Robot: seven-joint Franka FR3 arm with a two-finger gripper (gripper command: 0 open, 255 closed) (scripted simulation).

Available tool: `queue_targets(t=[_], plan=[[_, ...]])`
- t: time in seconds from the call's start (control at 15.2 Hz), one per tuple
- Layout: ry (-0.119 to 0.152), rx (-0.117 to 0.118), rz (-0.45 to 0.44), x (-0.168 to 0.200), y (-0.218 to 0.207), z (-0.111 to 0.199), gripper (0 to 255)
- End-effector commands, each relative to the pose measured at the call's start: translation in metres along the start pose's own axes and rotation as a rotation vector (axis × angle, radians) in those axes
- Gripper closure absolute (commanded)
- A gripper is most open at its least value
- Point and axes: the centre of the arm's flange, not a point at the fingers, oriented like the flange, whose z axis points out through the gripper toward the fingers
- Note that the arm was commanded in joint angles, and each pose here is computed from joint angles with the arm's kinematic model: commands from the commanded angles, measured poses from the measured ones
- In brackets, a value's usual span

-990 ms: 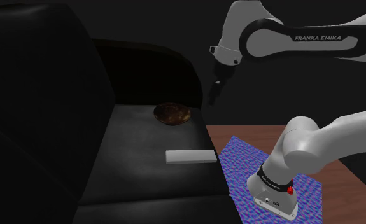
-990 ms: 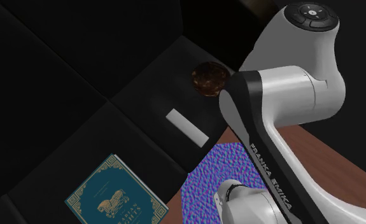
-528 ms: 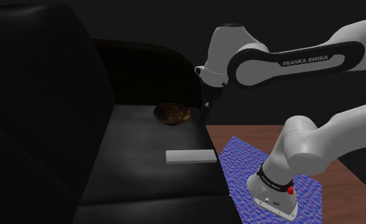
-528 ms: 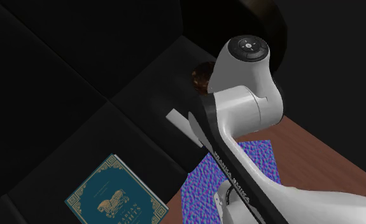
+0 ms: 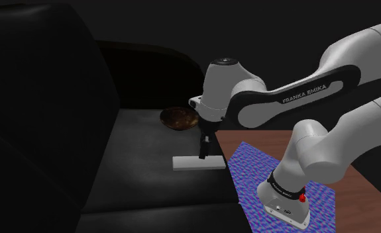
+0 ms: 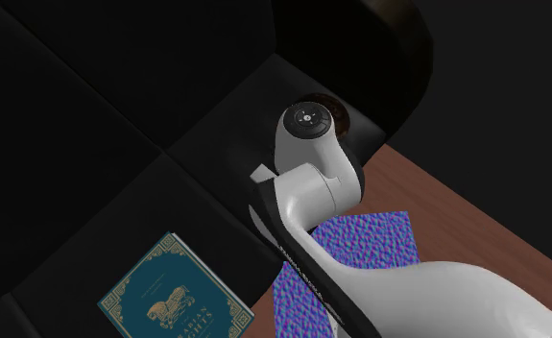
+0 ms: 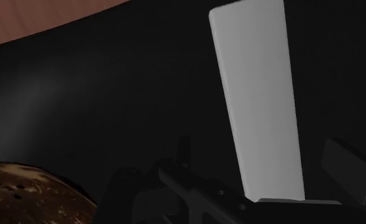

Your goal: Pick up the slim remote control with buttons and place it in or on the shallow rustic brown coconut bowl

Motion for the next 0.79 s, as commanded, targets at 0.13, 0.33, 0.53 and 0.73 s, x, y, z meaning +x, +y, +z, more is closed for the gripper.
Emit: queue_targets(t=[0.13, 0.33, 0.53, 0.73], plan=[[-0.002, 0.006, -0.057, 0.007, -0.021, 0.025, 0], [-0.002, 0.006, -0.057, 0.006, -0.021, 0.041, 0], [-0.002, 0.006, -0.057, 0.006, -0.021, 0.06, 0], [-0.002, 0.006, -0.057, 0.006, -0.021, 0.06, 0]])
